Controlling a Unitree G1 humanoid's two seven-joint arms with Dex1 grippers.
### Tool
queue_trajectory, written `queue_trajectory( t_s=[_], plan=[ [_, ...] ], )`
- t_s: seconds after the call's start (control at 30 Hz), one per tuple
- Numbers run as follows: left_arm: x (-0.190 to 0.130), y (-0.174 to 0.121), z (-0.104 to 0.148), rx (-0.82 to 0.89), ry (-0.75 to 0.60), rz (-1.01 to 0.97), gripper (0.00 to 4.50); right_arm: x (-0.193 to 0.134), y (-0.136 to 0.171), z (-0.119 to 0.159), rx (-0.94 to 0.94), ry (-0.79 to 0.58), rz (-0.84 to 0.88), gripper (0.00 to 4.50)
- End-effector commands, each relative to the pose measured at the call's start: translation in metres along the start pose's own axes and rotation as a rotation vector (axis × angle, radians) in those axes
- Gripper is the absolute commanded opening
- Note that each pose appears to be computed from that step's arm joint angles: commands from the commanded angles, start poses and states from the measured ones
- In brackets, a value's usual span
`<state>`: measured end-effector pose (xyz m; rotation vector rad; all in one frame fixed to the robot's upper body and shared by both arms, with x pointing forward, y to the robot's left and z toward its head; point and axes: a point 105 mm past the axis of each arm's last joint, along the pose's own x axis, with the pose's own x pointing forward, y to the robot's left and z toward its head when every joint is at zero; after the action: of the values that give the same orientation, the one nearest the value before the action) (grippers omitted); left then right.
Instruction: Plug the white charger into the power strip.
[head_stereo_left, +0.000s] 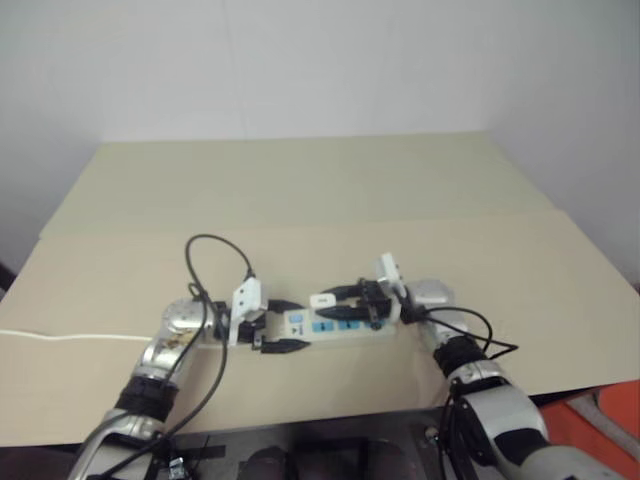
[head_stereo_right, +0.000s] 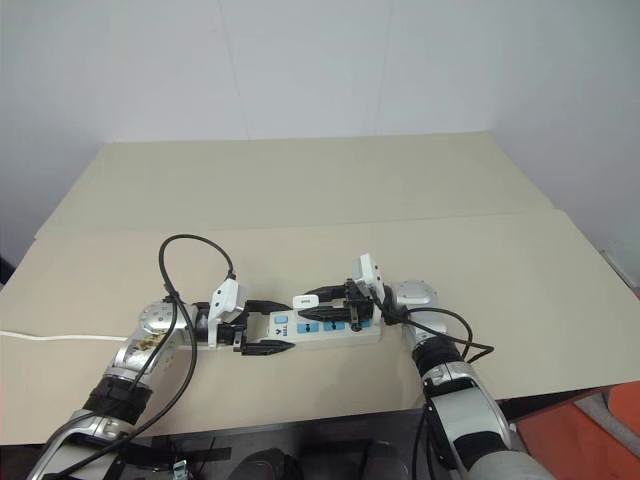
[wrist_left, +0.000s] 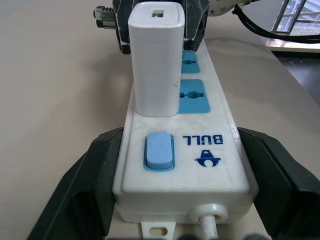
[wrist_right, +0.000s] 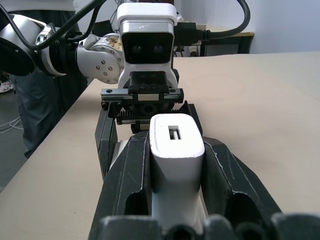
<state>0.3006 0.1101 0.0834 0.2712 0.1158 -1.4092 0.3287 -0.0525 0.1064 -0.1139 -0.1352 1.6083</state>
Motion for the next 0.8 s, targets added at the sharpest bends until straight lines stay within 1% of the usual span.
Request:
queue_trajectory(
  t_s=[0.03, 0.23, 0.43, 0.47, 0.5, 0.6, 0.7, 0.73, 0.8],
  plan=[
    [0.001, -0.006, -0.006, -0.015, 0.025, -0.039, 3.26, -0.027, 0.006, -0.039, 0.132, 0.18, -0.064, 1.17],
    [0.001, -0.006, -0.006, -0.017, 0.021, -0.044, 3.26, -0.027, 0.008, -0.039, 0.136, 0.186, -0.039, 1.17],
    [0.001, -0.006, -0.006, -0.015, 0.02, -0.044, 3.26, -0.027, 0.005, -0.033, 0.108, 0.172, -0.053, 1.17],
    [0.001, -0.006, -0.006, -0.015, 0.02, -0.043, 3.26, -0.028, 0.004, -0.031, 0.1, 0.162, -0.053, 1.89],
    [0.002, -0.007, -0.006, -0.015, 0.02, -0.043, 3.26, -0.028, 0.004, -0.03, 0.097, 0.157, -0.054, 2.07],
    [0.002, -0.007, -0.006, -0.016, 0.021, -0.043, 3.26, -0.028, 0.004, -0.026, 0.083, 0.135, -0.052, 3.1],
    [0.002, -0.007, -0.006, -0.017, 0.017, -0.045, 3.26, -0.027, 0.002, -0.016, 0.024, 0.059, -0.087, 4.03],
    [0.003, -0.007, -0.006, -0.018, 0.015, -0.046, 3.26, -0.027, 0.003, -0.013, 0.023, 0.046, -0.068, 4.4],
    [0.003, -0.007, -0.006, -0.017, 0.013, -0.048, 3.26, -0.029, 0.008, -0.008, 0.006, 0.034, -0.029, 4.45]
  ],
)
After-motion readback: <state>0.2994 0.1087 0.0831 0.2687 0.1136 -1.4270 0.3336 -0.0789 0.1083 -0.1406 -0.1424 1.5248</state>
